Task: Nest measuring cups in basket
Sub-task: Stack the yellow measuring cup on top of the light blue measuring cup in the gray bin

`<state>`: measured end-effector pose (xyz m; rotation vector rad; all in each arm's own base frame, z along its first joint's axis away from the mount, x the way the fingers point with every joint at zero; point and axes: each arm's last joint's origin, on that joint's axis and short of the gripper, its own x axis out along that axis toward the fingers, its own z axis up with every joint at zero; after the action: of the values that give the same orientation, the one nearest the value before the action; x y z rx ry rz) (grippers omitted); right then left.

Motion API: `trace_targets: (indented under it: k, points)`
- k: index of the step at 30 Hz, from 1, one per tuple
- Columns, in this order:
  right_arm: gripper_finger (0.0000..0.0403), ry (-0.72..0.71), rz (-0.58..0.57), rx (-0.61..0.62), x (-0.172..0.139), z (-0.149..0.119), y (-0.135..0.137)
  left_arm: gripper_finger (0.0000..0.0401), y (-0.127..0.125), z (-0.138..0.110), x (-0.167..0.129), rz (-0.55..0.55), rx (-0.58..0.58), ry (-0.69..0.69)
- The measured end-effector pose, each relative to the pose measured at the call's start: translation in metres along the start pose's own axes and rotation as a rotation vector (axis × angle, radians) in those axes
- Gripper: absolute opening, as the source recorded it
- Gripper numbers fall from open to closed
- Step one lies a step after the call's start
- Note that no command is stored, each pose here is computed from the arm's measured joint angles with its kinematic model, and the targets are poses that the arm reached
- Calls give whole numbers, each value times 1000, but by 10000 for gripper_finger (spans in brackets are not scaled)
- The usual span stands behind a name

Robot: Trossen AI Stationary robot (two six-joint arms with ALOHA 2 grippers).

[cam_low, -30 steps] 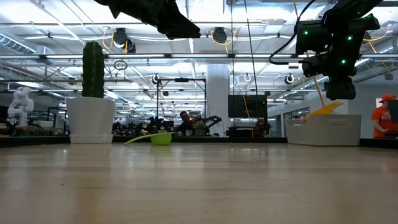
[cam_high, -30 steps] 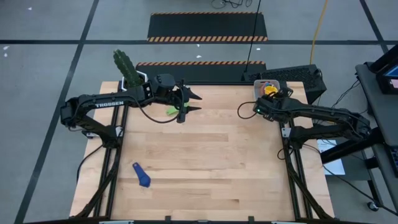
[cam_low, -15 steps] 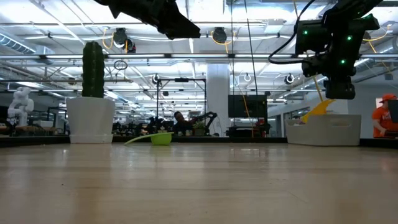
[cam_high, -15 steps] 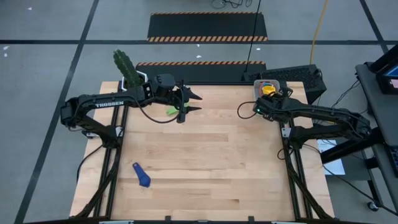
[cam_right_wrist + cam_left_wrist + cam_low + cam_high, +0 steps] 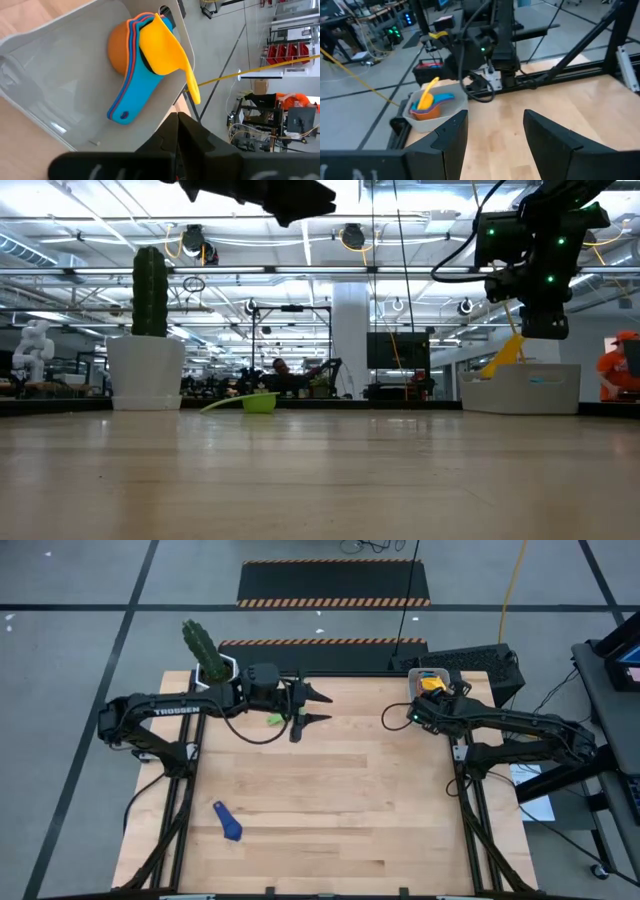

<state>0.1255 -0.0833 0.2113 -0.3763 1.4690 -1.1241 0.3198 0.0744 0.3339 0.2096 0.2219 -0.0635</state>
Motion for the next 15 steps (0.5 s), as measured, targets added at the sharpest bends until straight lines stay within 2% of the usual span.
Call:
trace_targets:
  k: [8, 15]
  points:
    - [0, -10, -60, -14, 0, 1, -2, 195, -14, 6, 4, -34, -7, -33]
    - [0, -61, -109, -20, -1, 10, -4, 195, -19, 12, 6, 23, -30, -60]
